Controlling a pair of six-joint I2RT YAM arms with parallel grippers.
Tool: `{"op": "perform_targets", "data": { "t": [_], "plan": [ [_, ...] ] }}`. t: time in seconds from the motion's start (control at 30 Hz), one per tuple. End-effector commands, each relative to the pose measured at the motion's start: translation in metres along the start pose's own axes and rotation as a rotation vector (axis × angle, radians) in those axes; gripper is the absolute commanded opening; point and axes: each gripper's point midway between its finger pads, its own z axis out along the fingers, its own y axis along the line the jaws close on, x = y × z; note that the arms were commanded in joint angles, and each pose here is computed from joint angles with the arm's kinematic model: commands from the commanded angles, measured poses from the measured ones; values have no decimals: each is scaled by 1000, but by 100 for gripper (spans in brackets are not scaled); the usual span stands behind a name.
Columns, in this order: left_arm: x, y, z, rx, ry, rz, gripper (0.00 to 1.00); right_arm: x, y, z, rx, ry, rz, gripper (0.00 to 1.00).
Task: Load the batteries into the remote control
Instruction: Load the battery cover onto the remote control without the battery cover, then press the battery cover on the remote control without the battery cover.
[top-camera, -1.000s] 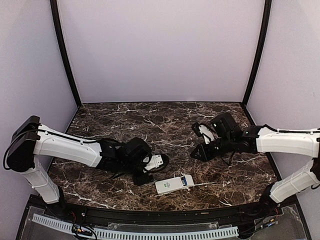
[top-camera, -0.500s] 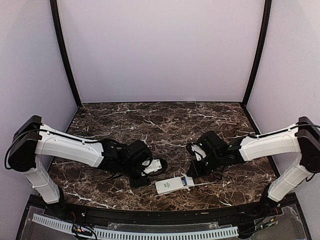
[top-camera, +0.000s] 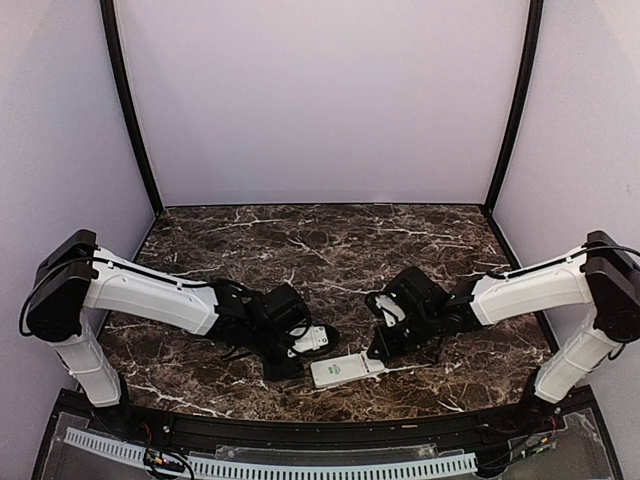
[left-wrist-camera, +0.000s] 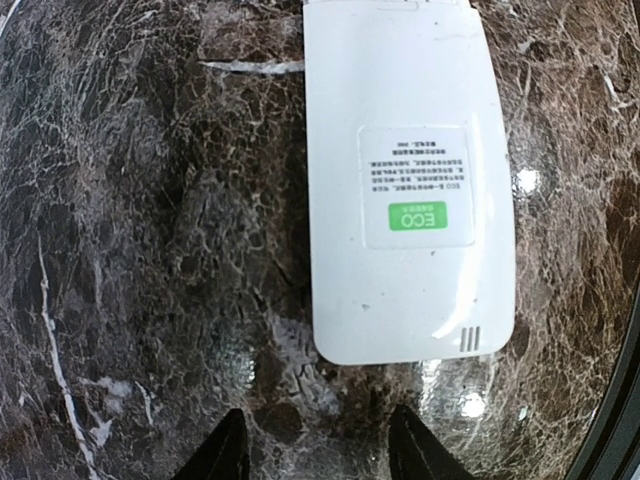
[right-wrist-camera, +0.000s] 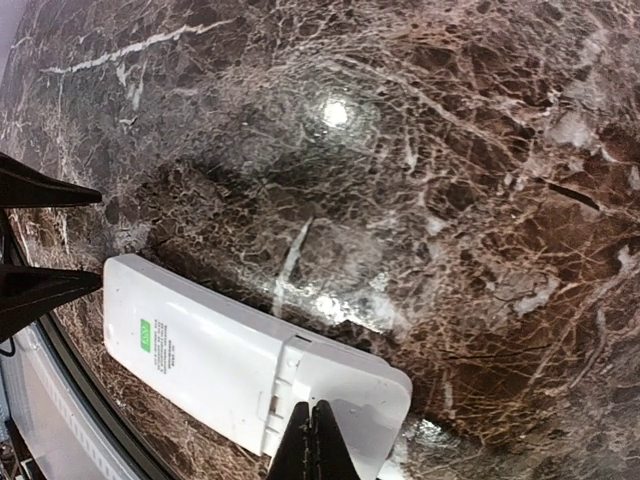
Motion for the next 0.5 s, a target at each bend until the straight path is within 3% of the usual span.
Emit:
{"op": "perform_targets", "data": {
  "t": [0.0,0.47],
  "plan": [
    [0,-9,-1,45,17,17,47,1,11,6,-10,9,-6,0],
    [-1,-9,-1,45,16,25,47,7,13,5,13,36,-34,0]
  ]
}}
